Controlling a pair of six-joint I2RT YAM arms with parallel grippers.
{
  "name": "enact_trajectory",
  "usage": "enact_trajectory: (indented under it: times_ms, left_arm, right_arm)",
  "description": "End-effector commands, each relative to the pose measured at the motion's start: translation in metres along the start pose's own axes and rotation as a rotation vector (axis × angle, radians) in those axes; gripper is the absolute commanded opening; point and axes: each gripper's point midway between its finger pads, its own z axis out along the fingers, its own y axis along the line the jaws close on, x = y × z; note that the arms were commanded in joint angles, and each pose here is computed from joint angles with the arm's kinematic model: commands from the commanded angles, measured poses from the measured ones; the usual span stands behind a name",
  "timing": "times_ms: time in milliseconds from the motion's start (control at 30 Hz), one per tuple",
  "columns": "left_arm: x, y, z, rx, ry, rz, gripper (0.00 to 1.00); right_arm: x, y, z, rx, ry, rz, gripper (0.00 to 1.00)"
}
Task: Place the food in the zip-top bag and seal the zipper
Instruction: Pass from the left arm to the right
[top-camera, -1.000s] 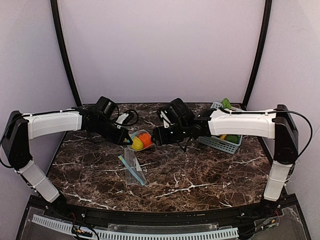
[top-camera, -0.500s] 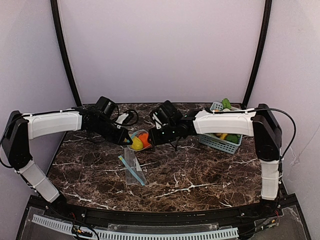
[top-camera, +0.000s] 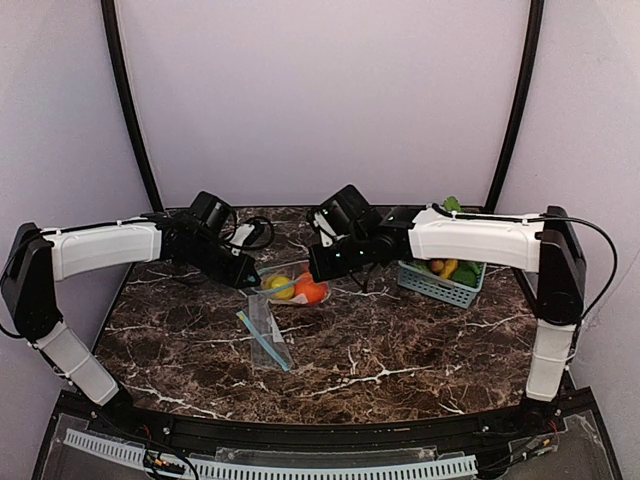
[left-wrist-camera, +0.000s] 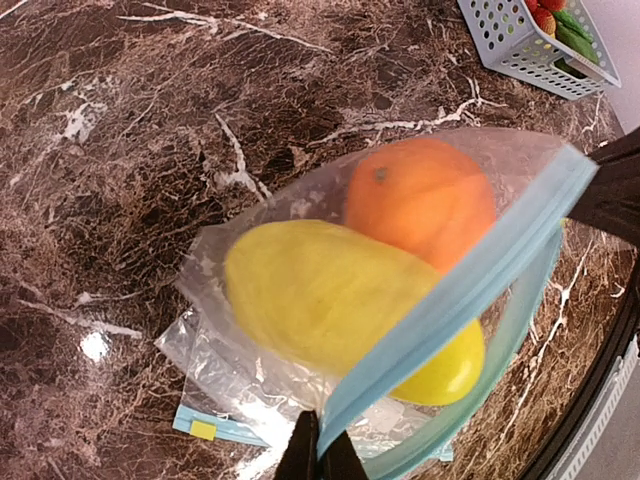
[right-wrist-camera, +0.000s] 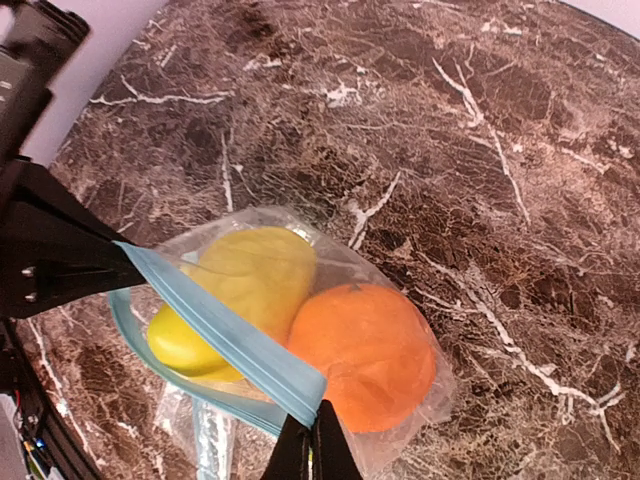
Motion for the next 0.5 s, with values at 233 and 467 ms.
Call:
enact_trajectory:
  times_ms: [233,467]
  left_arm:
    - [-0.004,-0.034,-0.010,0.192,-0.002,0.009,0.26]
    - [-0.017,-0.050,-0.034,0.252,-0.099,0.090,0.69]
  right_arm:
    - [0.035,0.001,-0.027,0.060,0.064,0.022,0.00]
    - [0.042,0.017,-0.031,-0.069,0.101,0.030,0.00]
